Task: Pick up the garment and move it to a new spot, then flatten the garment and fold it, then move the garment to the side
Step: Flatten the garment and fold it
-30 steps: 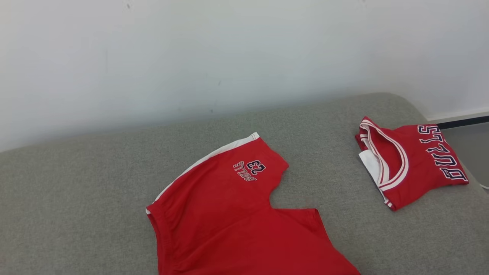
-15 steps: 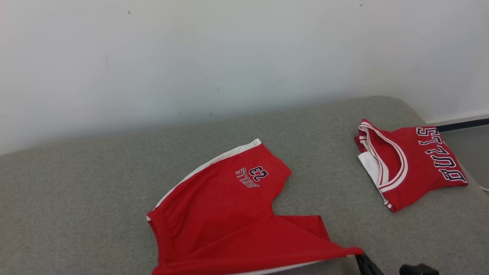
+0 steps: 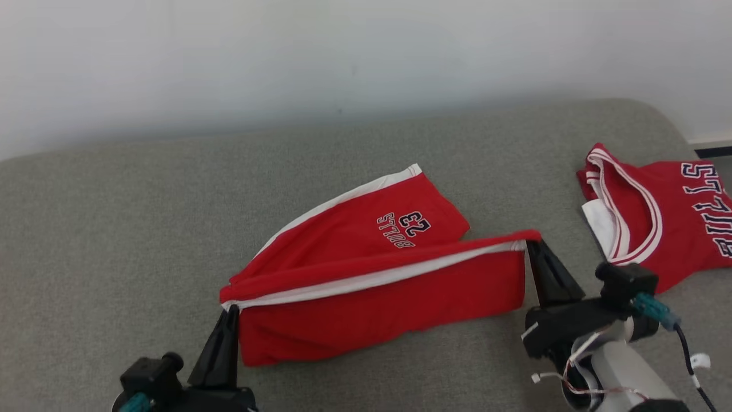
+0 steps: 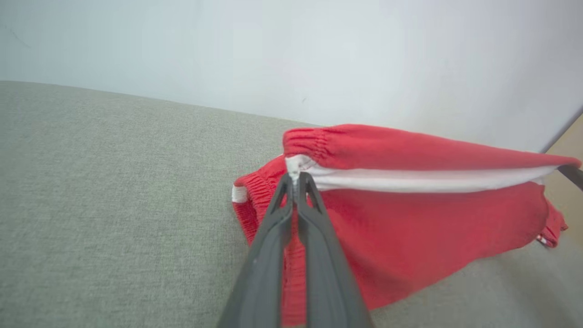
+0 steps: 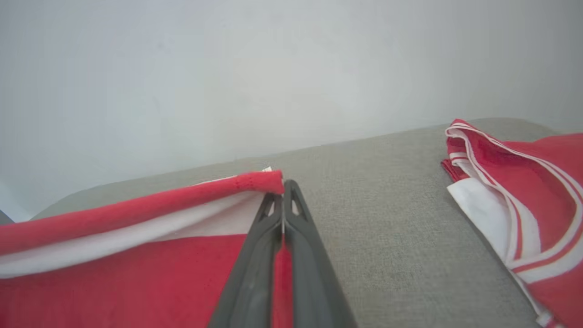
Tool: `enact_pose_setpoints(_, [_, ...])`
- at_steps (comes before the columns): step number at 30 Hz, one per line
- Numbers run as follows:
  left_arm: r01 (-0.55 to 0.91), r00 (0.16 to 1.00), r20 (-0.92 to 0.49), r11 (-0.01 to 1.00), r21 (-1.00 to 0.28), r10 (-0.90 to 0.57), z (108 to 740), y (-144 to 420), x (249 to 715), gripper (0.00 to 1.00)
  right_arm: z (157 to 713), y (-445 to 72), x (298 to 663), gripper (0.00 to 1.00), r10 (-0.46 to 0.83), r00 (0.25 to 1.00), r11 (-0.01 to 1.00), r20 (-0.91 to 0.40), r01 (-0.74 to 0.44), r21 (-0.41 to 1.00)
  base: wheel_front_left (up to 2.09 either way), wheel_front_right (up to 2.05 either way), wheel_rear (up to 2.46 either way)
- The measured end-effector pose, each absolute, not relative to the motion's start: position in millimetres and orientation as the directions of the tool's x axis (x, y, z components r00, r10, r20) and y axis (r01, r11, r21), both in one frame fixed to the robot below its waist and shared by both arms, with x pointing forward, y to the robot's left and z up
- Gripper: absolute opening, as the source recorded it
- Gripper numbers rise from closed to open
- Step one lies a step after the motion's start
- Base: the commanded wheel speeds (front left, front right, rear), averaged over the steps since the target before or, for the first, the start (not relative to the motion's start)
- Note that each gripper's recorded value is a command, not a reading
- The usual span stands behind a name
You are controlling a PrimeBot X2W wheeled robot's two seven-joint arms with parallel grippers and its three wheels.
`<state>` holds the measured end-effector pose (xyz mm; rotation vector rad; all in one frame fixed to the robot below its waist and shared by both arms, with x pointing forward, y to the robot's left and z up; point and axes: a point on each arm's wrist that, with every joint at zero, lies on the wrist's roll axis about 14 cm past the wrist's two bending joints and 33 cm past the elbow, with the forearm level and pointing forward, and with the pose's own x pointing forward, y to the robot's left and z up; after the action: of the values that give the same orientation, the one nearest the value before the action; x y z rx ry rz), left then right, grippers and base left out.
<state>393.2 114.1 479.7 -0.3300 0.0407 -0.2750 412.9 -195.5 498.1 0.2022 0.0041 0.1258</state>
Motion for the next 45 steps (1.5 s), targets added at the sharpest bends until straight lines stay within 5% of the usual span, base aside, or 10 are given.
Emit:
enact_pose_setpoints(19, [0.143, 0.985, -0.051, 0.938, -0.314, -0.167, 455, 137, 463, 0.00, 489, -148, 561, 0.00, 0.246, 0.969, 0.965, -0.041, -0.240, 0.102, 0.00, 0.00, 0.00])
enact_pose_setpoints(34, [0.141, 0.979, -0.096, 0.940, -0.311, -0.178, 438, 139, 479, 0.00, 451, -135, 610, 0.00, 0.247, 0.960, 0.969, -0.130, -0.241, 0.060, 0.00, 0.00, 0.00])
enact_pose_setpoints(35, [0.144, 0.978, -0.097, 0.940, -0.311, -0.182, 437, 138, 479, 0.24, 449, -135, 612, 0.00, 0.245, 0.960, 0.969, -0.136, -0.239, 0.059, 0.00, 0.00, 0.00])
enact_pose_setpoints(36, [0.150, 0.977, -0.097, 0.937, -0.315, -0.189, 437, 136, 480, 0.62, 446, -134, 612, 0.00, 0.247, 0.959, 0.969, -0.142, -0.242, 0.053, 0.00, 0.00, 0.00])
enact_pose_setpoints(37, [0.162, 0.974, -0.100, 0.933, -0.323, -0.203, 436, 131, 480, 0.87, 443, -133, 612, 0.00, 0.249, 0.957, 0.968, -0.149, -0.244, 0.050, 0.00, 0.00, 0.00])
enact_pose_setpoints(38, [0.168, 0.971, -0.106, 0.932, -0.322, -0.212, 434, 129, 479, 1.00, 439, -131, 611, 0.02, 0.251, 0.955, 0.968, -0.159, -0.246, 0.048, 0.00, 0.00, 0.00])
enact_pose_setpoints(39, [0.167, 0.971, -0.109, 0.930, -0.327, -0.213, 432, 128, 479, 1.00, 437, -130, 611, 0.32, 0.253, 0.953, 0.967, -0.164, -0.248, 0.049, 0.00, 0.00, 0.00])
enact_pose_setpoints(40, [0.167, 0.971, -0.111, 0.930, -0.327, -0.214, 432, 127, 480, 1.00, 437, -130, 611, 0.80, 0.252, 0.954, 0.968, -0.165, -0.247, 0.051, 0.00, 0.00, 0.00])
enact_pose_setpoints(41, [0.170, 0.970, -0.114, 0.931, -0.323, -0.217, 431, 127, 480, 1.00, 437, -130, 611, 1.00, 0.250, 0.954, 0.968, -0.164, -0.245, 0.050, 0.00, 0.00, 0.00])
enact_pose_setpoints(45, [0.154, 0.975, -0.104, 0.939, -0.308, -0.194, 435, 133, 482, 1.00, 445, -133, 612, 1.00, 0.240, 0.959, 0.971, -0.152, -0.236, 0.045, 0.00, 0.00, 0.00])
